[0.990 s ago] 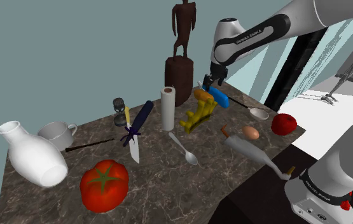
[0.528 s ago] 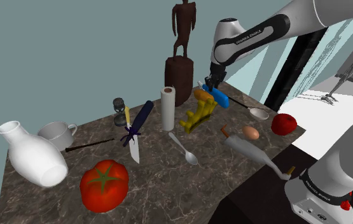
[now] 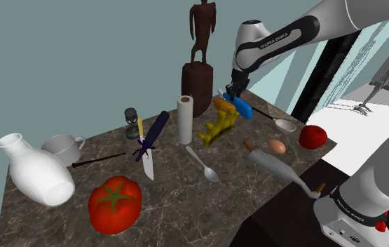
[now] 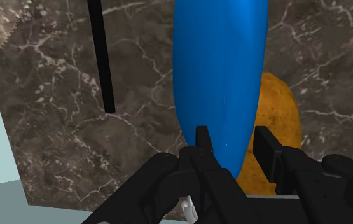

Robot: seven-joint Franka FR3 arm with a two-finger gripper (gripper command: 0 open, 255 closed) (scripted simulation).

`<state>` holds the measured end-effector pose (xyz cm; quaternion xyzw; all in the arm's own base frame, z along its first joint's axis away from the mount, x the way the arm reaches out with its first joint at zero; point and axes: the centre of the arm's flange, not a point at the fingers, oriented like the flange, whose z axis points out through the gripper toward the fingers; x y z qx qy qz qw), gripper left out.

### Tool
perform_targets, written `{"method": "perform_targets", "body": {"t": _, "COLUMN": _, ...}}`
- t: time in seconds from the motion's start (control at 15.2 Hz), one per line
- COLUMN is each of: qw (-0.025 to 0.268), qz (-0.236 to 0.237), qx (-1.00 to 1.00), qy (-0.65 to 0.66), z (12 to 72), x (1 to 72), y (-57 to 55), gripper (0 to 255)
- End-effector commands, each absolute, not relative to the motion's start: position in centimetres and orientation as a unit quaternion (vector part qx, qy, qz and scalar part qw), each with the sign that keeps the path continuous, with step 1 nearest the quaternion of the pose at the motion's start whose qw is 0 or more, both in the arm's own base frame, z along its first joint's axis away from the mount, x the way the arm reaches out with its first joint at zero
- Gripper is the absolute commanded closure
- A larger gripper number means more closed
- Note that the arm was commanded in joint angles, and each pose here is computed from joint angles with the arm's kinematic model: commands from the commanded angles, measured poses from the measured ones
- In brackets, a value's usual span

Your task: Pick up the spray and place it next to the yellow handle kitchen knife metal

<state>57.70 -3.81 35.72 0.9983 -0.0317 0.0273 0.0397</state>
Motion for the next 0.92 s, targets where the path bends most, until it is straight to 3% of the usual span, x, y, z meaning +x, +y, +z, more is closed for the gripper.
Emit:
{"method": "perform_targets", "body": {"t": 0.0, "qw": 0.04, "qz": 0.027, "qx": 0.998, "qy": -0.032, "z": 36.2, "x": 57.7, "y": -3.8, "gripper": 255}}
{"method": "perform_targets", "body": {"t": 0.86, "qw": 0.04, "qz": 0.027, "qx": 0.998, "qy": -0.032, "z": 43.1, "x": 57.7, "y": -3.8, "gripper": 255}}
